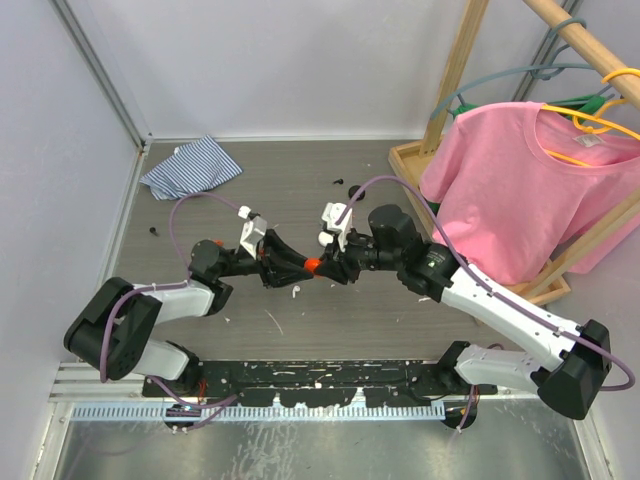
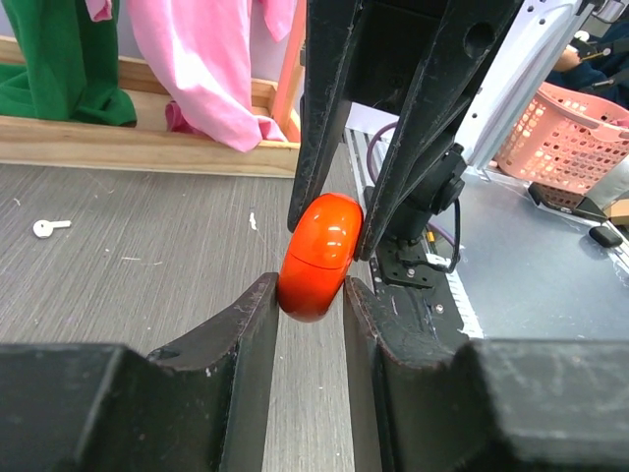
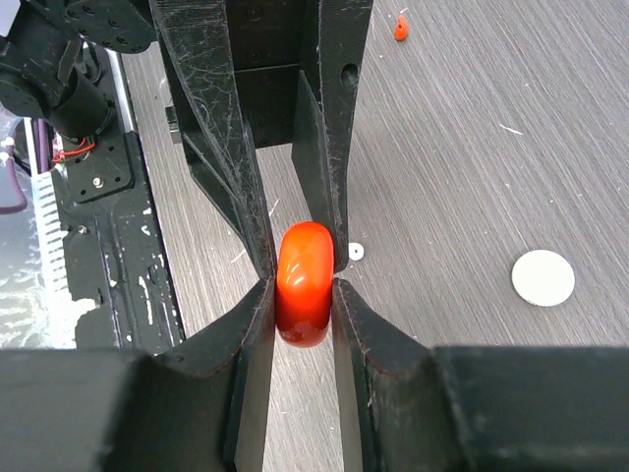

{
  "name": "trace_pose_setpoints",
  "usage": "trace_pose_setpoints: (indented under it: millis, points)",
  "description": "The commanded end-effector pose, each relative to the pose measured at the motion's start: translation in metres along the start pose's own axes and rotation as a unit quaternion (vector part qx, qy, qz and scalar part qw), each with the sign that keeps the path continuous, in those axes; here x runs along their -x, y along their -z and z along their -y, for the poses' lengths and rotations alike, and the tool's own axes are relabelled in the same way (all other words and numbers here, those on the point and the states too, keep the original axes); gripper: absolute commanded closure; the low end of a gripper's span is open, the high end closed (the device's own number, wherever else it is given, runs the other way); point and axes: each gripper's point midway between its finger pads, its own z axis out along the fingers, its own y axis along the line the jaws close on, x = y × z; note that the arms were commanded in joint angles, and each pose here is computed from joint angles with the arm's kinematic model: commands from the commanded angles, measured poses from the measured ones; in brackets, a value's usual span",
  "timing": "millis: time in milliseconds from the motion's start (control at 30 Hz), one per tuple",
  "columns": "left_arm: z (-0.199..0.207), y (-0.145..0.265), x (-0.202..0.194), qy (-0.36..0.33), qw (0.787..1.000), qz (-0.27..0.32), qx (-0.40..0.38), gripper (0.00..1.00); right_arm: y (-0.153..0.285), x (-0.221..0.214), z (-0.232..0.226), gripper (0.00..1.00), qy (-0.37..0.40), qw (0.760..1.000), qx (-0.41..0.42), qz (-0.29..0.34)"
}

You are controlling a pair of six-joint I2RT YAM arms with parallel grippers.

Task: Insert the wireless bluetooth earbuds into the charging case
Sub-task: Open the charging case.

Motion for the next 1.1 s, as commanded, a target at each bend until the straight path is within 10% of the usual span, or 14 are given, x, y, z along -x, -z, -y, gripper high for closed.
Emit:
trace_pose_setpoints:
  millis: [0, 633, 1067]
  points:
    - [0.011, -0.008, 0.022, -0.04, 0.998, 0.017, -0.034, 0.67, 0.0, 0.023, 0.0, 0.93, 0.03, 0.998, 0.002, 0.048]
    - [0.01, -0.01, 0.019, -0.03, 0.999, 0.01, -0.039, 0.67, 0.009, 0.033, 0.001, 0.93, 0.047, 0.996, -0.01, 0.071]
    - [0.008, -0.01, 0.018, -0.028, 0.999, 0.009, -0.039, 0.99, 0.011, 0.033, 0.009, 0.76, 0.05, 0.996, -0.034, 0.071]
